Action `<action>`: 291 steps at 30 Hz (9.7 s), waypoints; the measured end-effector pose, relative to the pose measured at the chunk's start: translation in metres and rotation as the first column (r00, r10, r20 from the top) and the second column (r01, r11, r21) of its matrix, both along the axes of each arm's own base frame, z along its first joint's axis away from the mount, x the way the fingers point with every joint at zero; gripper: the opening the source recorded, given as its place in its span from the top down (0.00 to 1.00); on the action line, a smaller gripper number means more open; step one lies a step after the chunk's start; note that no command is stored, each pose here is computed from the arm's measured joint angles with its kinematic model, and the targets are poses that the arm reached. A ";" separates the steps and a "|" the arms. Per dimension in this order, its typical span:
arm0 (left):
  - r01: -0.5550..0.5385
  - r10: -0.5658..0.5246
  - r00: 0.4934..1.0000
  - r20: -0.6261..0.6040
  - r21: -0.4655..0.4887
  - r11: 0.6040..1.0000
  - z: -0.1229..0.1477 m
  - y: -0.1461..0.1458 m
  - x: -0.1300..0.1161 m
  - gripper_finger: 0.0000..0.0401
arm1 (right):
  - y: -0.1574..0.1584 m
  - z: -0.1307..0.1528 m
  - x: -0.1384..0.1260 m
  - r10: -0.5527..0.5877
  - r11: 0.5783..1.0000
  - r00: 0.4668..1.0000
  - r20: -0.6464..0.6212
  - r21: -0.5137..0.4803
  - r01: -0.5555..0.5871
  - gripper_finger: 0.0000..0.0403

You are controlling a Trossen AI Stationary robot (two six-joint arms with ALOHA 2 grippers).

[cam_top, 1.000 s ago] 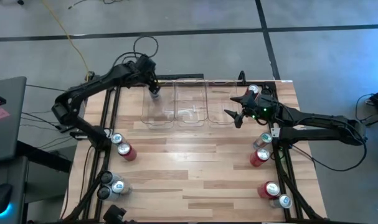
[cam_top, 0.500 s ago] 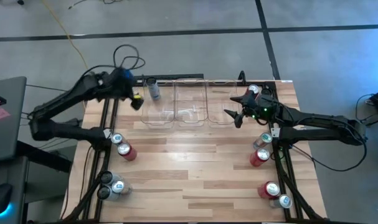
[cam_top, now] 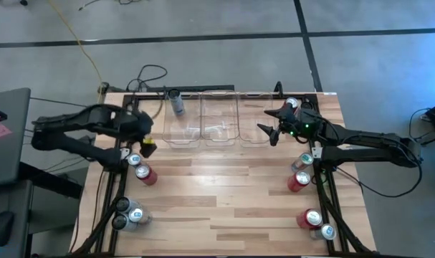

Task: Sort soda cans
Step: Put the white-blue soda can into the left transparent bin

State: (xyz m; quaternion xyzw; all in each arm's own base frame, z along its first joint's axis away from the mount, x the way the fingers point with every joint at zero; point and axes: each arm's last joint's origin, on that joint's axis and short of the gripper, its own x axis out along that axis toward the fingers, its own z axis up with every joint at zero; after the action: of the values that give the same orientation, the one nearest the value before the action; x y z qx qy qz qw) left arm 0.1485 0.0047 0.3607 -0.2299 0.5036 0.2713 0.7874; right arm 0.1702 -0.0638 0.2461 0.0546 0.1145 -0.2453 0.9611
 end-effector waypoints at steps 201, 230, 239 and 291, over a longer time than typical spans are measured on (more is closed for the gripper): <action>-0.141 0.134 0.983 -0.122 -0.051 0.989 -0.014 -0.074 0.067 0.36 | 0.001 -0.009 -0.002 -0.020 0.997 0.999 -0.035 0.079 0.023 0.13; -0.213 0.220 0.975 -0.030 0.164 0.963 0.041 0.096 0.086 0.36 | 0.001 -0.009 -0.002 -0.023 0.996 0.999 -0.032 0.087 0.026 0.13; -0.055 0.087 0.963 -0.256 0.129 0.990 -0.017 0.133 0.139 0.36 | -0.002 -0.019 0.005 -0.019 0.995 0.995 -0.097 0.099 0.029 0.13; 0.309 -0.246 0.907 -0.343 0.142 0.940 -0.051 0.245 0.167 0.32 | -0.010 -0.037 0.028 -0.010 0.996 0.991 -0.134 0.085 0.021 0.13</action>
State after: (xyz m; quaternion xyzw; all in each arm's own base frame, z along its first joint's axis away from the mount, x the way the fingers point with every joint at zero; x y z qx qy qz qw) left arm 0.3153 0.2497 0.3097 -0.0311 0.6234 0.2373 0.7443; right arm 0.1984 -0.0737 0.2093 0.0802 0.1888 -0.2507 0.9461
